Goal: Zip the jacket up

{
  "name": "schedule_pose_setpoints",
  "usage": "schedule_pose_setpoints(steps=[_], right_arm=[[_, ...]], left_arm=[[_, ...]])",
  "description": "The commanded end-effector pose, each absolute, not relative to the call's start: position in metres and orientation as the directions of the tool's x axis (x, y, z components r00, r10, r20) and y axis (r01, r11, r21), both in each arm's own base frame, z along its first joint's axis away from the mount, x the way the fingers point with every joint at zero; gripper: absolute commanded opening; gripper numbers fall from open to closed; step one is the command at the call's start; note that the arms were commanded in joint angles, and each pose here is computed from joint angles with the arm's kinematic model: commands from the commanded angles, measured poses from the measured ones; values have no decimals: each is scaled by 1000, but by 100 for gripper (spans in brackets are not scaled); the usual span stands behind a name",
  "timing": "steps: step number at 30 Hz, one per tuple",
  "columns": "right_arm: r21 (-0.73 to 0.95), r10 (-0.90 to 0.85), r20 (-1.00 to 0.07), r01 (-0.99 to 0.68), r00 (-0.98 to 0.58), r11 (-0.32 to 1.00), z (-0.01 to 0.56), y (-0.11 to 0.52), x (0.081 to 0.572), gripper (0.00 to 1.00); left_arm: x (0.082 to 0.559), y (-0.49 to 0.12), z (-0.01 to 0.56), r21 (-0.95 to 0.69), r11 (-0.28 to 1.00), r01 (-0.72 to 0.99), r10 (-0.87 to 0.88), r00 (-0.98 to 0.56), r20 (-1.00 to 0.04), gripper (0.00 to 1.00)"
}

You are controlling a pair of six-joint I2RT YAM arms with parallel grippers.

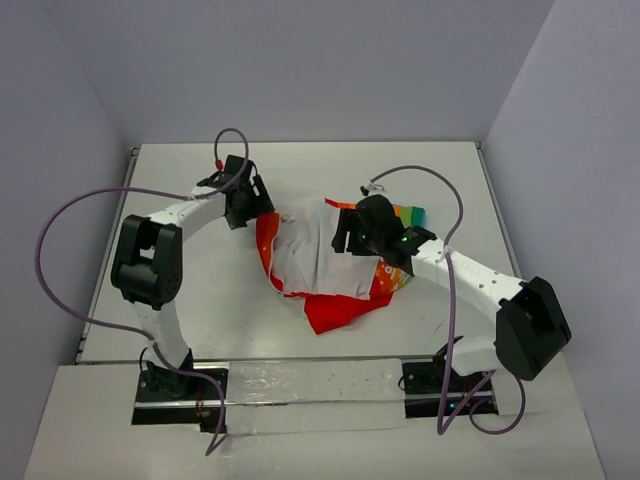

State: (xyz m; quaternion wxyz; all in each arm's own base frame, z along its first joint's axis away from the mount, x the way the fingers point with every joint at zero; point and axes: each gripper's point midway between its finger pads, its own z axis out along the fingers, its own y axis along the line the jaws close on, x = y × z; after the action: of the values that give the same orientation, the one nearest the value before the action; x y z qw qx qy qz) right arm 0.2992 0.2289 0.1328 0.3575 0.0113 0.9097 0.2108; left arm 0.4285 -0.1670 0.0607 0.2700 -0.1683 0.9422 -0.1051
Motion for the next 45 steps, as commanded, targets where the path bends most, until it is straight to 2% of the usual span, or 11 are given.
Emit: schedule_pose_setpoints(steps=[1,4,7,9,10,11,13,15,29,38,45], right_arm=[[390,190,-664,-119,-723,913,139,224,299,72],[395,193,-657,-115,-729,911,138,225,298,72],[399,196,-651,-111,-733,910,136,226,298,72],[399,198,-652,-108,-732,911,137,226,298,72],[400,200,-653,-109,-730,910,138,226,298,72],[400,200,-653,-109,-730,910,138,226,298,71],[399,199,-656,-111,-728,910,141,225,299,72],[399,197,-661,-117,-725,909,148,225,298,72],[431,208,-696,-169,-687,886,176,225,292,72],[660,232,-685,-452,-691,600,254,276,266,76],[661,225,-702,-501,-675,559,271,287,272,80]], left_arm=[[457,-169,64,-252,940,-231,-334,-780,-529,94],[461,-174,49,-201,954,-223,-296,-807,-511,94],[461,-179,42,-187,959,-213,-280,-817,-504,86],[460,-184,45,-198,960,-198,-274,-817,-507,70],[461,-187,49,-216,959,-184,-272,-815,-511,55],[462,-188,50,-218,959,-178,-268,-815,-513,52],[463,-191,58,-233,960,-157,-260,-813,-520,23],[465,-189,67,-229,961,-157,-258,-805,-534,2],[435,-217,156,-495,869,5,-316,-764,-562,0],[370,-277,231,-786,507,353,-204,-837,-507,0],[339,-289,267,-830,310,463,-162,-835,-526,0]])
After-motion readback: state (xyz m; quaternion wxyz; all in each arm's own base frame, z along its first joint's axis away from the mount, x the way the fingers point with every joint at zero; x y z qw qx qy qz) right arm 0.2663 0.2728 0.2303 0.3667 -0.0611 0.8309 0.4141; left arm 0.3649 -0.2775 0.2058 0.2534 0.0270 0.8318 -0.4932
